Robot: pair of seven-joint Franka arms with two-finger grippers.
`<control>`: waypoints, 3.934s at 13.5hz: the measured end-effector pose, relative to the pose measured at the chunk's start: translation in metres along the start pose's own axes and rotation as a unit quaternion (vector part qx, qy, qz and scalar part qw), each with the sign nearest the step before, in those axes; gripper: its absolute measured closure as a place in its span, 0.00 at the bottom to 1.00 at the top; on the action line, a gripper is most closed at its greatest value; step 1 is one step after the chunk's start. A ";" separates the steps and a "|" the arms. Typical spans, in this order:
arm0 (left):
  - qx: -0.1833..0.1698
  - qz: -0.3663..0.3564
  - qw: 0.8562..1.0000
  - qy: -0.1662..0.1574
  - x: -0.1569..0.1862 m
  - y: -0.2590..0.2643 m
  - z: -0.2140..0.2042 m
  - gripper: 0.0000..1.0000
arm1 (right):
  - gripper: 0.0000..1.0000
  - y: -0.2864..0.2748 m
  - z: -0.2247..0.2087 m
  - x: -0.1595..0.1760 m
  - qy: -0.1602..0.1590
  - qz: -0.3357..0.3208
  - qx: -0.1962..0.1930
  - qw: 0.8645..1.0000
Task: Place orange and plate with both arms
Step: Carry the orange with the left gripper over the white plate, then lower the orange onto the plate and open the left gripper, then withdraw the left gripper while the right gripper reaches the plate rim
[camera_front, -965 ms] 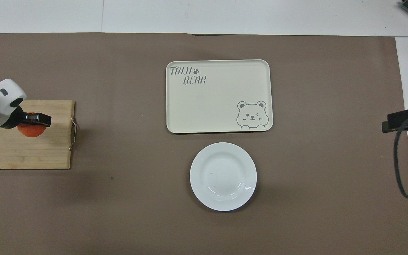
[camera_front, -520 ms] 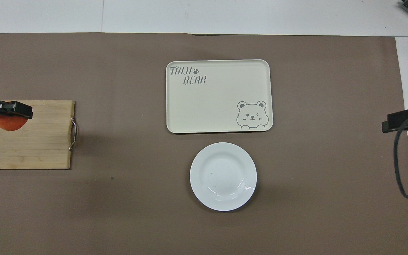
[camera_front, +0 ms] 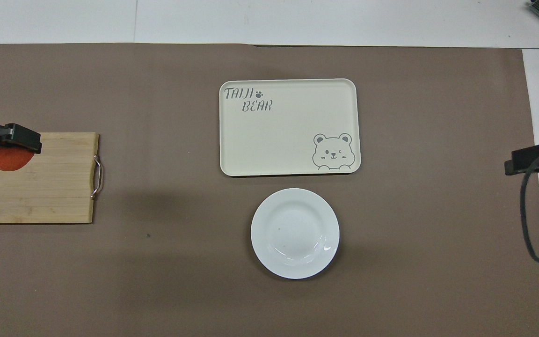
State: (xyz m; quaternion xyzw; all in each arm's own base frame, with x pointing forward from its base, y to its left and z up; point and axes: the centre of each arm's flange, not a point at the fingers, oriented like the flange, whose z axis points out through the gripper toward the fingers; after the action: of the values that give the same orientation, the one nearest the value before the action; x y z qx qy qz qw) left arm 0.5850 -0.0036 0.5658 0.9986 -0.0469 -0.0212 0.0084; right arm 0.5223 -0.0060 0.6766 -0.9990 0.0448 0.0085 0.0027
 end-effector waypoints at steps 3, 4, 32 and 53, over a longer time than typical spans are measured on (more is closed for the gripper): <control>0.001 0.008 1.000 -0.003 -0.001 0.058 -0.001 0.16 | 0.00 0.000 0.000 0.000 0.000 0.000 0.000 1.000; 0.002 0.014 1.000 -0.003 -0.001 0.080 -0.001 0.16 | 0.00 0.000 0.000 0.000 0.000 0.000 0.000 1.000; -0.042 0.052 0.995 0.079 -0.123 0.471 0.224 0.16 | 0.00 0.001 0.000 0.000 0.000 0.001 0.000 1.000; -0.016 -0.023 0.995 0.099 0.017 0.163 0.082 0.00 | 0.00 -0.020 0.202 0.013 -0.054 -0.096 0.292 0.950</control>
State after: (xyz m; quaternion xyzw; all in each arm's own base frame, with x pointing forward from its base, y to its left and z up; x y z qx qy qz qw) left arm 0.5834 -0.1688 0.4863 0.9964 -0.0221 0.0767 0.0280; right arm 0.5339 0.0137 0.4746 -0.9521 -0.0507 0.0484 0.2975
